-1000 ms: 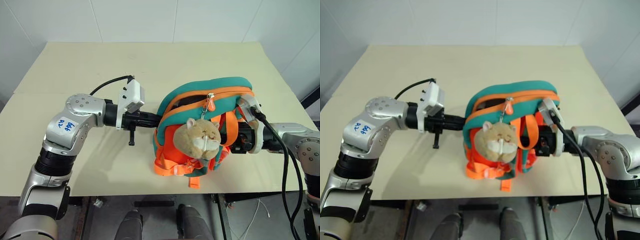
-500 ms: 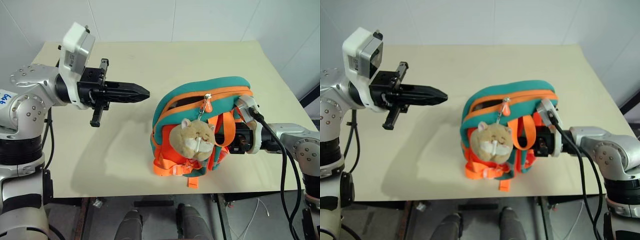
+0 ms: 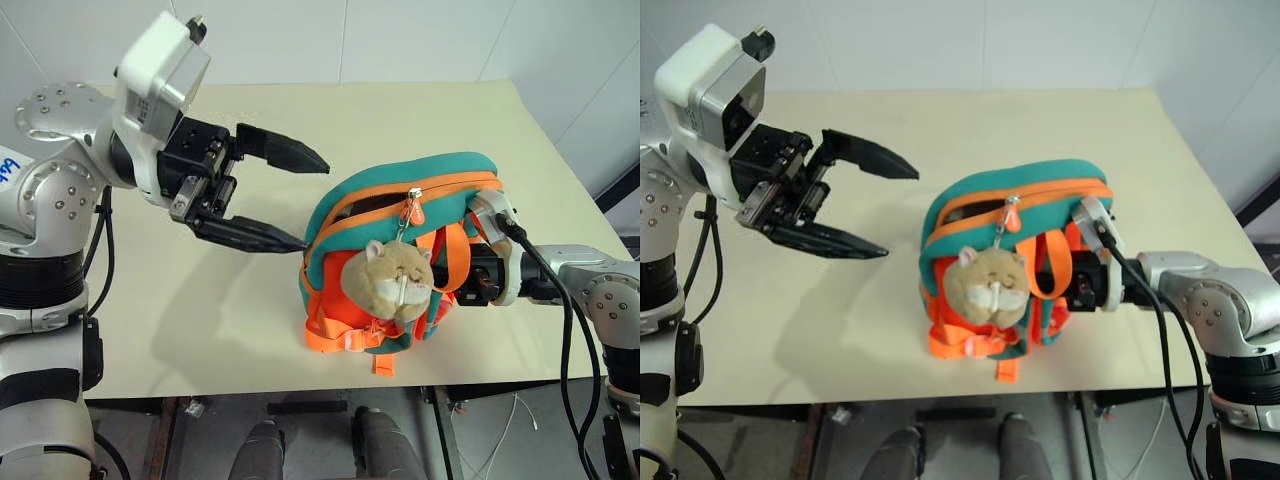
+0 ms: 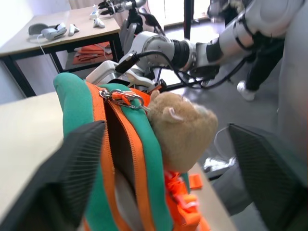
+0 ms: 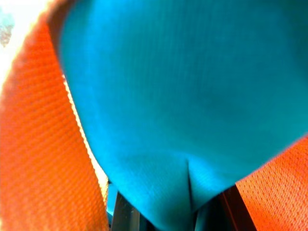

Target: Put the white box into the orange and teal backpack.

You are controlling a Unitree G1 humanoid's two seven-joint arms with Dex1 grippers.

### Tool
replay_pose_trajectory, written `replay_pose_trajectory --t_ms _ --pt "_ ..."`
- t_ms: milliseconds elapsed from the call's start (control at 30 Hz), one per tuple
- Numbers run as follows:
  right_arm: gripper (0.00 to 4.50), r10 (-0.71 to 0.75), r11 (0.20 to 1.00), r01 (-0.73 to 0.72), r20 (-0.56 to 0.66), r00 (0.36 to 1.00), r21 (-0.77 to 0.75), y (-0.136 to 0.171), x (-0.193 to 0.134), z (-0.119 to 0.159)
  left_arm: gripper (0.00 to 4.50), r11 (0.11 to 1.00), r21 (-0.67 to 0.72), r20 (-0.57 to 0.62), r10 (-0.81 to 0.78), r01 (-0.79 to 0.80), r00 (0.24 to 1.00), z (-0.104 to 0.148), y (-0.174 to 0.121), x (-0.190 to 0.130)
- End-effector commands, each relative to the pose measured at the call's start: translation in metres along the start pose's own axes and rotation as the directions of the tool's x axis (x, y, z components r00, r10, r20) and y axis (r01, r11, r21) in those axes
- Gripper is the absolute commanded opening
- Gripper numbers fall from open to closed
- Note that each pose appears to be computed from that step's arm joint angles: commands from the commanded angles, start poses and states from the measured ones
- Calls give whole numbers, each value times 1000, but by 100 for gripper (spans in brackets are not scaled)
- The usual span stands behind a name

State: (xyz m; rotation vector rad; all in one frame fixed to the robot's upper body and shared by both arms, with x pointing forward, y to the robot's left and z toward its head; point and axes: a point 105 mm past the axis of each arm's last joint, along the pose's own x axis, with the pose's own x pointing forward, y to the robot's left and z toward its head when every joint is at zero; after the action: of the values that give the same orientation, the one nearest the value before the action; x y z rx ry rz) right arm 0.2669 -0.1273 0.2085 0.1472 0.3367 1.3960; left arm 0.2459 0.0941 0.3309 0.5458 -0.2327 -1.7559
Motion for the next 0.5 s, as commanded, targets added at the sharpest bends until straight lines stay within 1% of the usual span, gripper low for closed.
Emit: replay_pose_trajectory --t_ms 33,133,267,367,500 --pt "10 11 1000 -11 -17 1000 5 0 3 -2 448 983 182 -28 -7 12 1000 1 2 6" --pt "10 15 1000 -15 -18 1000 3 -1 4 -2 448 973 226 -32 -34 40 999 -5 1 11" --pt "10 15 1000 -15 -20 1000 3 0 4 -2 448 983 165 -27 -81 84 996 -15 -6 12" --pt "10 13 1000 -13 -22 1000 6 0 3 -3 448 980 177 -30 -86 90 996 -21 -9 13" --pt "10 12 1000 -12 -22 1000 7 0 3 -3 448 934 350 -7 -65 63 998 -27 -6 19"
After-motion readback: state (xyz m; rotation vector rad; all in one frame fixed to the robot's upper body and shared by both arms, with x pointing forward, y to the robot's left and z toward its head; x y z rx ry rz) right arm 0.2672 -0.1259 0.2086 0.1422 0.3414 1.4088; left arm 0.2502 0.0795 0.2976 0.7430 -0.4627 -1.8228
